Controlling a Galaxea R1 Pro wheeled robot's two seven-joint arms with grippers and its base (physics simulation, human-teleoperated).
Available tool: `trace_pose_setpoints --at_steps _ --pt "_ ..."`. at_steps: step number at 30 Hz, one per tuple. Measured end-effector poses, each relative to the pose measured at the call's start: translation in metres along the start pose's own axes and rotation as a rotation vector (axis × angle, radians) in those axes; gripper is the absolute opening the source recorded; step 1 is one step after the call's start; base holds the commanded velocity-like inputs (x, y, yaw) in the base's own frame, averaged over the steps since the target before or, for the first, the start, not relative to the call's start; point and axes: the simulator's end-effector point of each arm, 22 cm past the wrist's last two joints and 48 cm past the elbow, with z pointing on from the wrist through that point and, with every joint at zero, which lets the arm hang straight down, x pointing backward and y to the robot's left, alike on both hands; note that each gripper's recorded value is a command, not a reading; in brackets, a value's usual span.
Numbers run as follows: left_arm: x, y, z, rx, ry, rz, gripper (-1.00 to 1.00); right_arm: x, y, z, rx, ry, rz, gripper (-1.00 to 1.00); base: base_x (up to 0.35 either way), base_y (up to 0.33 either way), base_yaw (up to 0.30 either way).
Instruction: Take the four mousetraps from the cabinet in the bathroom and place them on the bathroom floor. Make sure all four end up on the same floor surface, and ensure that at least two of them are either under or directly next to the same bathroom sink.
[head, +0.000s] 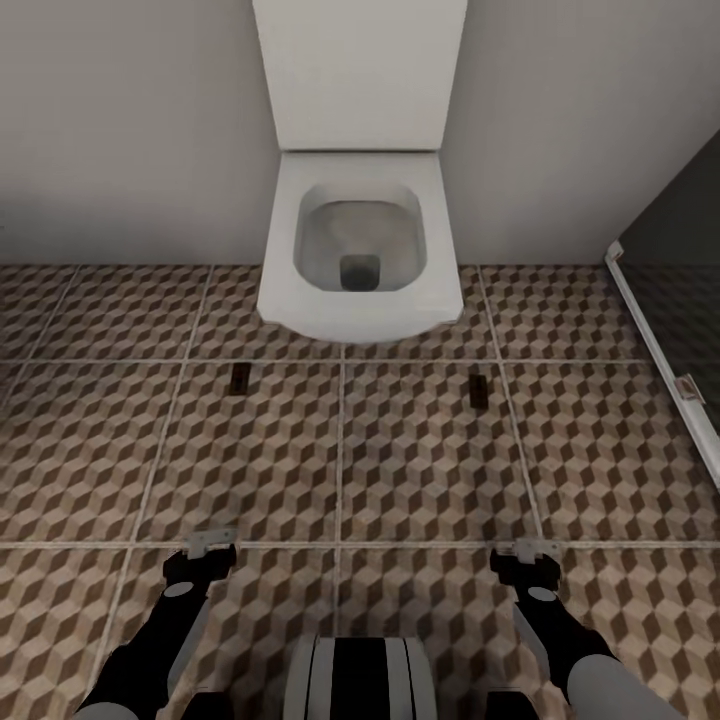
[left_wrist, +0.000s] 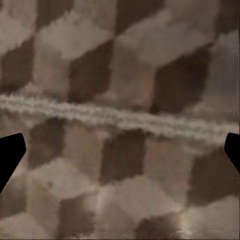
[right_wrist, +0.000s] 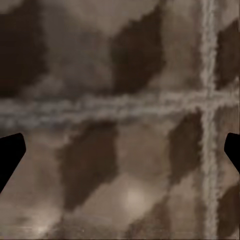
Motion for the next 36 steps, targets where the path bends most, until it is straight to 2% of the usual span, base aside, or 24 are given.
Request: trace_pose_setpoints --at_steps 12,36 --pt "-0.0001 -0.0009 -0.0003 0.001 0.0 -0.001 1.0 -0.0002 0.0002 -0.0002 0.0 0.0 0.0 1.0 -0.297 0.008 0.0" --pt "-0.0091 -0.0043 -0.0043 0.008 -0.022 -0.001 1.0 -0.0071 -0.001 -0.003 0.0 -0.012 0.005 1.0 -0.026 0.002 0.0"
